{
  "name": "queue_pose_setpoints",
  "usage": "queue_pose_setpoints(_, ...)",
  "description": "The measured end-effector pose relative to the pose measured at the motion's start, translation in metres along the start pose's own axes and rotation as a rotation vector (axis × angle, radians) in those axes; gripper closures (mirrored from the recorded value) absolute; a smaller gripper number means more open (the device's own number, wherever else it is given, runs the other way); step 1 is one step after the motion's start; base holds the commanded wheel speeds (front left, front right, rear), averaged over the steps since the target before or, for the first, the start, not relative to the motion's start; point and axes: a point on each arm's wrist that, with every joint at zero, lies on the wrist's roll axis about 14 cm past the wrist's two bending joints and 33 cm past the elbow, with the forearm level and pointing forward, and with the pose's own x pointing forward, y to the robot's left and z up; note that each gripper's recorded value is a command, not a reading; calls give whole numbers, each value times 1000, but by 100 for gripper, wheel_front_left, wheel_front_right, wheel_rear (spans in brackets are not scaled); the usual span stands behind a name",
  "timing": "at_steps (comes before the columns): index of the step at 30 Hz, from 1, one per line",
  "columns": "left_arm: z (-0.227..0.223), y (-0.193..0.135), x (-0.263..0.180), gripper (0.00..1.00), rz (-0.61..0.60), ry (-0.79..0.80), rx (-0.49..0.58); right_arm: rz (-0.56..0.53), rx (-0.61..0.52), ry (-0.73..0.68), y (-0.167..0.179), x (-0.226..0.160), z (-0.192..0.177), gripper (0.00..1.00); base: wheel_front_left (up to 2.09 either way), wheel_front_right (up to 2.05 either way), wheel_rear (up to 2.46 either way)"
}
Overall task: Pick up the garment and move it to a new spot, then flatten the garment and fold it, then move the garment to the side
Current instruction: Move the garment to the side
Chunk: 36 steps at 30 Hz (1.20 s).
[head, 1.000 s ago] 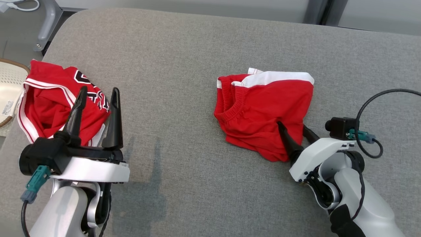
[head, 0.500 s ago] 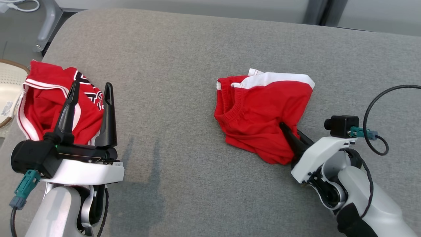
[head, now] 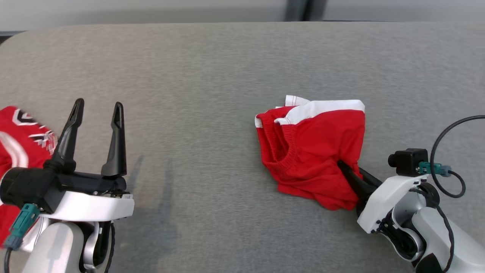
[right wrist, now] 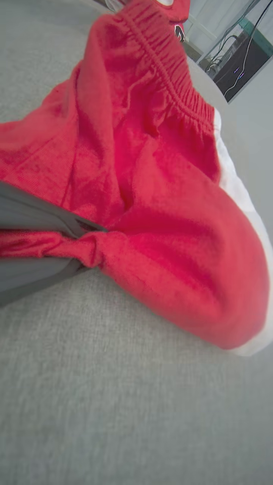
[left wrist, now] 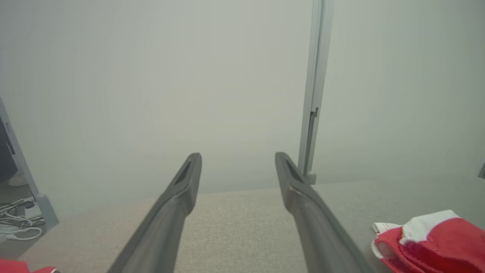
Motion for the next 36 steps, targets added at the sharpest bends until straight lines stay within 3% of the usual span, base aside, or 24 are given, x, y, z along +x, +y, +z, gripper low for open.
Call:
queue_pose_setpoints(11,-25,-84,44,0,-255,36,-54,-175,-190,75,-73,-65,10,100,0,0,0)
queue_pose_setpoints(21,-62,-146,80,0,-452,79,-90,-457,-359,114,-180,-118,55,100,0,0,0)
queue_pose_setpoints(28,-98,-172,90,0,-526,129,-119,-637,-463,173,-241,-157,78,100,0,0,0)
queue_pose_setpoints(36,-126,-181,93,0,-555,164,-136,-705,-443,132,-266,-155,89,100,0,0,0)
